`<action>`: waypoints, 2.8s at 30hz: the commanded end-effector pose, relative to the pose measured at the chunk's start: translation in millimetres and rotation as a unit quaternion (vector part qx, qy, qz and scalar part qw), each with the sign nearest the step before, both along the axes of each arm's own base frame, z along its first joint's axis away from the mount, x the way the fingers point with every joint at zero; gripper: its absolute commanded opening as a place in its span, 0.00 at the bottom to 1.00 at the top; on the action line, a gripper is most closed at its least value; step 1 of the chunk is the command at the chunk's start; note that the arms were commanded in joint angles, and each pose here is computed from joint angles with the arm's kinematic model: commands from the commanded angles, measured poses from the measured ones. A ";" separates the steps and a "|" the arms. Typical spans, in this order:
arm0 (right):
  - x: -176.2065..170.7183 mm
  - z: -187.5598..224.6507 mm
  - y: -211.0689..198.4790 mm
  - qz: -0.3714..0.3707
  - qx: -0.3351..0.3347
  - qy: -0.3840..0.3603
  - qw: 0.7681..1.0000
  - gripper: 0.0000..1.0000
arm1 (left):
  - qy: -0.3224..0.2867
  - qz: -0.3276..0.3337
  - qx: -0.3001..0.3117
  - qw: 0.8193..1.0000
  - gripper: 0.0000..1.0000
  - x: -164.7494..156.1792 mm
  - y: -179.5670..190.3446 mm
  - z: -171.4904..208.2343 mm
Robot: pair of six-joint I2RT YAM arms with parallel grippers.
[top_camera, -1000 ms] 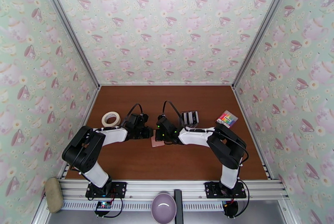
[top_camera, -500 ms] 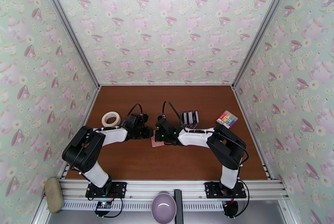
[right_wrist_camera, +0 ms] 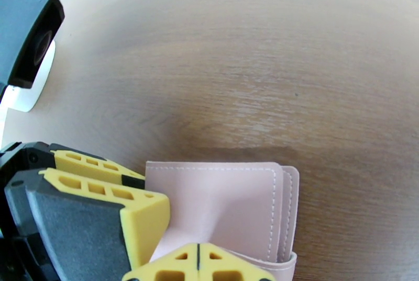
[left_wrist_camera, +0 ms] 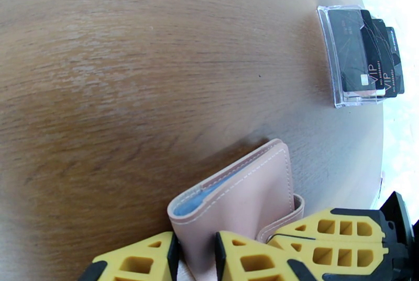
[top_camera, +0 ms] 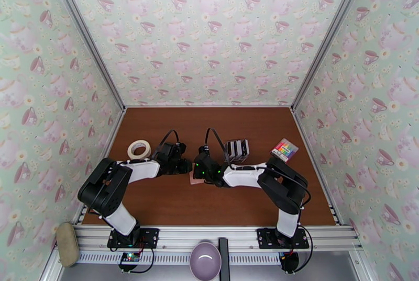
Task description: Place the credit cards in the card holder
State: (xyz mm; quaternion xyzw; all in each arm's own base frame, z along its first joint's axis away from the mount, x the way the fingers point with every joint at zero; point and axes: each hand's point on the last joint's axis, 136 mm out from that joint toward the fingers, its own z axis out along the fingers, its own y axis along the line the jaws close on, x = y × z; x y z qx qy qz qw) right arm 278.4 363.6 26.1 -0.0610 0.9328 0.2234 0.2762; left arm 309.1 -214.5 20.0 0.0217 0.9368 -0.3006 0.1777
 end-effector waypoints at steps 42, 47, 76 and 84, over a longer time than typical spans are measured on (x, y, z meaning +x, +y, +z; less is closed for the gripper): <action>-54.1 -15.3 -66.0 0.034 -0.092 0.100 0.990 0.57 | -0.006 0.001 0.006 1.000 0.27 -10.5 5.3 4.0; -50.6 -13.6 -66.8 0.029 -0.067 0.101 0.992 0.58 | -0.013 0.000 -0.007 1.000 0.31 -16.2 5.3 12.6; -28.3 -9.1 -33.2 0.046 0.018 0.096 0.994 0.31 | 0.030 -0.010 0.003 0.999 0.30 0.1 -19.2 -7.1; -23.2 11.3 -41.5 0.045 0.016 0.079 0.996 0.53 | 0.015 0.003 0.024 1.000 0.32 -1.2 -6.6 8.0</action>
